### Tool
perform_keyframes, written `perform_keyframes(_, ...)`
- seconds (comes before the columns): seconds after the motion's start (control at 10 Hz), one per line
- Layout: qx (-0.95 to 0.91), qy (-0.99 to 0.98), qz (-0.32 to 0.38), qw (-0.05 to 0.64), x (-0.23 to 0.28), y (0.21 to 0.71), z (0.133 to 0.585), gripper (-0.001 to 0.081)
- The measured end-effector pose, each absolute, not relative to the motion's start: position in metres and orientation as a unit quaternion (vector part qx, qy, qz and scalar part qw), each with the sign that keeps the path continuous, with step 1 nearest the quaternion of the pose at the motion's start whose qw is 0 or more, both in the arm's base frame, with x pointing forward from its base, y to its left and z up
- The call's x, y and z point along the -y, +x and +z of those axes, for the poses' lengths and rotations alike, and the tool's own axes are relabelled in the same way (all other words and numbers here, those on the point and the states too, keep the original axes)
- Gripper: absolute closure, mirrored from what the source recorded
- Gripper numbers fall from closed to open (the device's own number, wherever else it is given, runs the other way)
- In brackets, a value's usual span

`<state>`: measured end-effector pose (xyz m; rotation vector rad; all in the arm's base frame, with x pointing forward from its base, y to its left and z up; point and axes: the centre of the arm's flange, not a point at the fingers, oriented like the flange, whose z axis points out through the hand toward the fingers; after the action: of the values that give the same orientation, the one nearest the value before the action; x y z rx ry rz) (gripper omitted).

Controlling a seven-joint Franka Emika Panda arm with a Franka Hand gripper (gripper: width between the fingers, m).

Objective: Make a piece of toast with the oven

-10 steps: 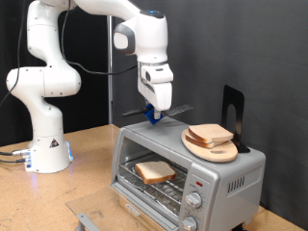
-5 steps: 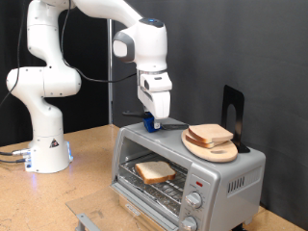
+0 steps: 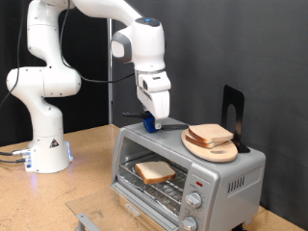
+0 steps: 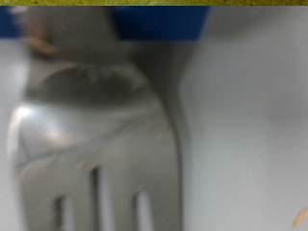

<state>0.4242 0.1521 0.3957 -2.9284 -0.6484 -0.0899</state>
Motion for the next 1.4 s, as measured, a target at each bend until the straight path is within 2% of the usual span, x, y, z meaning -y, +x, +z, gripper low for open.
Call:
perform_keyframes(0.3, 0.218, -0.967, -0.068, 0.109, -0.13, 0.43, 0.428, -0.0002)
perform_keyframes(0.5, 0.239, -0.961, -0.053, 0.13, -0.115, 0.428, 0.448, -0.0002)
perform_keyframes(0.7, 0.248, -0.956, -0.064, 0.142, -0.115, 0.427, 0.445, -0.0002)
perform_keyframes(1.0, 0.3, -0.928, -0.065, 0.212, -0.067, 0.417, 0.452, -0.0002)
perform_keyframes(1.2, 0.31, -0.919, -0.076, 0.229, -0.028, 0.414, 0.453, -0.0002)
perform_keyframes(1.4, 0.317, -0.916, -0.075, 0.236, -0.023, 0.414, 0.452, -0.0002)
